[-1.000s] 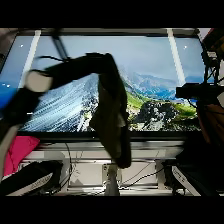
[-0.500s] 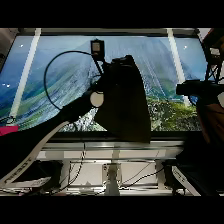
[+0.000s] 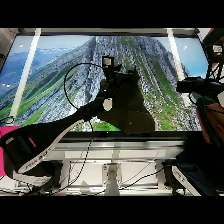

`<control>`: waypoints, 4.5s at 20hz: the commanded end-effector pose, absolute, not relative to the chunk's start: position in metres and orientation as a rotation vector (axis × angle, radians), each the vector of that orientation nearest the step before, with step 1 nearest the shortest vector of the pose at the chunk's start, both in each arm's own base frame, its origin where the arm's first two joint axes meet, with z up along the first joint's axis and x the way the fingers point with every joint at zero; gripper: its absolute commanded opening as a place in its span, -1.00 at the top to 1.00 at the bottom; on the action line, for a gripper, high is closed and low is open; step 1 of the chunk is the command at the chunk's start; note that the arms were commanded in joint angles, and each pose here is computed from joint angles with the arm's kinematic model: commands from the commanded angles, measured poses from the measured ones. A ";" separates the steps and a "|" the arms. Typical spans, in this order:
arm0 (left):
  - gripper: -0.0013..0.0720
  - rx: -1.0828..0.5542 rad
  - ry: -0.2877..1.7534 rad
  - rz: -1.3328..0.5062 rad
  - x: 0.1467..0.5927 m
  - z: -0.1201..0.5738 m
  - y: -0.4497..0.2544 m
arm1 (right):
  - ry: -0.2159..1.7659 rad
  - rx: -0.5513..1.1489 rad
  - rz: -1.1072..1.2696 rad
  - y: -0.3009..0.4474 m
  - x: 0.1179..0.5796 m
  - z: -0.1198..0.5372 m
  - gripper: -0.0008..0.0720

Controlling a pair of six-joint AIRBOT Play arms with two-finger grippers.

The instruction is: Fold the clothes and pants, and hang the long-sleeved shirts on hangers.

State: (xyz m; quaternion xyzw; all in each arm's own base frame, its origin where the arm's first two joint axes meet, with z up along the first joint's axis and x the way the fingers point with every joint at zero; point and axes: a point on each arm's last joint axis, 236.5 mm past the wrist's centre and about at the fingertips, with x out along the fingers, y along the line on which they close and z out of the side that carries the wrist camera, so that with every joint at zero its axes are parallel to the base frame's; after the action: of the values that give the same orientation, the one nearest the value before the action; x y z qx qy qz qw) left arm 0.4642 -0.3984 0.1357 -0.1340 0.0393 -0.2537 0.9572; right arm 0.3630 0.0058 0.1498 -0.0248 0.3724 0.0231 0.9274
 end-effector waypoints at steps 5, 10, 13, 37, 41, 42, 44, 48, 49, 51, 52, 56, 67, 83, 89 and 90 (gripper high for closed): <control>-0.92 -0.151 0.110 -0.608 0.449 0.167 -0.394 | 0.764 -0.116 0.045 0.000 0.363 0.150 0.90; -0.37 -0.085 0.444 -0.809 0.407 0.167 -0.348 | 0.825 -0.216 0.012 -0.017 0.354 0.138 0.93; -0.35 -0.011 0.733 -0.817 0.393 0.123 -0.275 | 0.882 -0.230 0.026 -0.017 0.346 0.118 0.93; -0.85 -0.312 1.208 -1.259 0.311 -0.048 -0.292 | 0.898 -0.235 0.041 -0.015 0.346 0.077 0.93; 0.00 -0.438 1.114 -1.406 0.302 -0.004 -0.313 | 0.898 -0.231 0.043 -0.014 0.346 0.076 0.93; 0.00 -0.465 1.101 -1.442 0.300 0.008 -0.313 | 0.901 -0.226 0.045 -0.013 0.345 0.076 0.93; 0.38 -0.547 1.153 -1.449 0.300 0.027 -0.307 | 0.923 -0.209 0.055 -0.010 0.341 0.073 0.93; 0.86 -0.775 1.326 -1.501 0.287 0.079 -0.278 | 0.992 -0.207 0.059 -0.011 0.328 0.063 0.93; 0.86 -0.797 1.359 -1.507 0.283 0.086 -0.271 | 0.996 -0.206 0.059 -0.011 0.327 0.063 0.93; 0.86 -0.735 1.400 -1.482 0.277 0.077 -0.262 | 0.996 -0.205 0.060 -0.010 0.327 0.063 0.93; 0.86 -0.668 1.437 -1.431 0.277 0.059 -0.257 | 0.995 -0.202 0.061 -0.010 0.327 0.063 0.93; 0.86 -0.279 1.535 -1.139 0.289 -0.032 -0.224 | 0.994 -0.184 0.072 -0.006 0.327 0.062 0.93; -0.64 -0.075 1.575 -0.847 0.318 -0.080 -0.155 | 0.994 -0.171 0.079 -0.003 0.327 0.062 0.93; -0.96 -0.001 1.488 -1.169 0.292 -0.060 -0.190 | 0.975 -0.162 0.083 -0.001 0.331 0.065 0.93; -0.96 0.243 1.494 -1.055 0.305 -0.098 -0.178 | 0.977 -0.162 0.083 -0.001 0.330 0.064 0.93; -0.96 0.223 1.522 -0.994 0.308 -0.104 -0.174 | 0.977 -0.162 0.084 -0.001 0.330 0.064 0.93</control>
State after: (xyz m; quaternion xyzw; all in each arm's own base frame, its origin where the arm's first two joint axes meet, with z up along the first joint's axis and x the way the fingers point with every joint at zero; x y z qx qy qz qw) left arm 0.2971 -0.1855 -0.0844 0.0670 0.6437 -0.4778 0.5940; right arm 0.3306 -0.0007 0.0644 -0.0779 0.4685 0.0401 0.8791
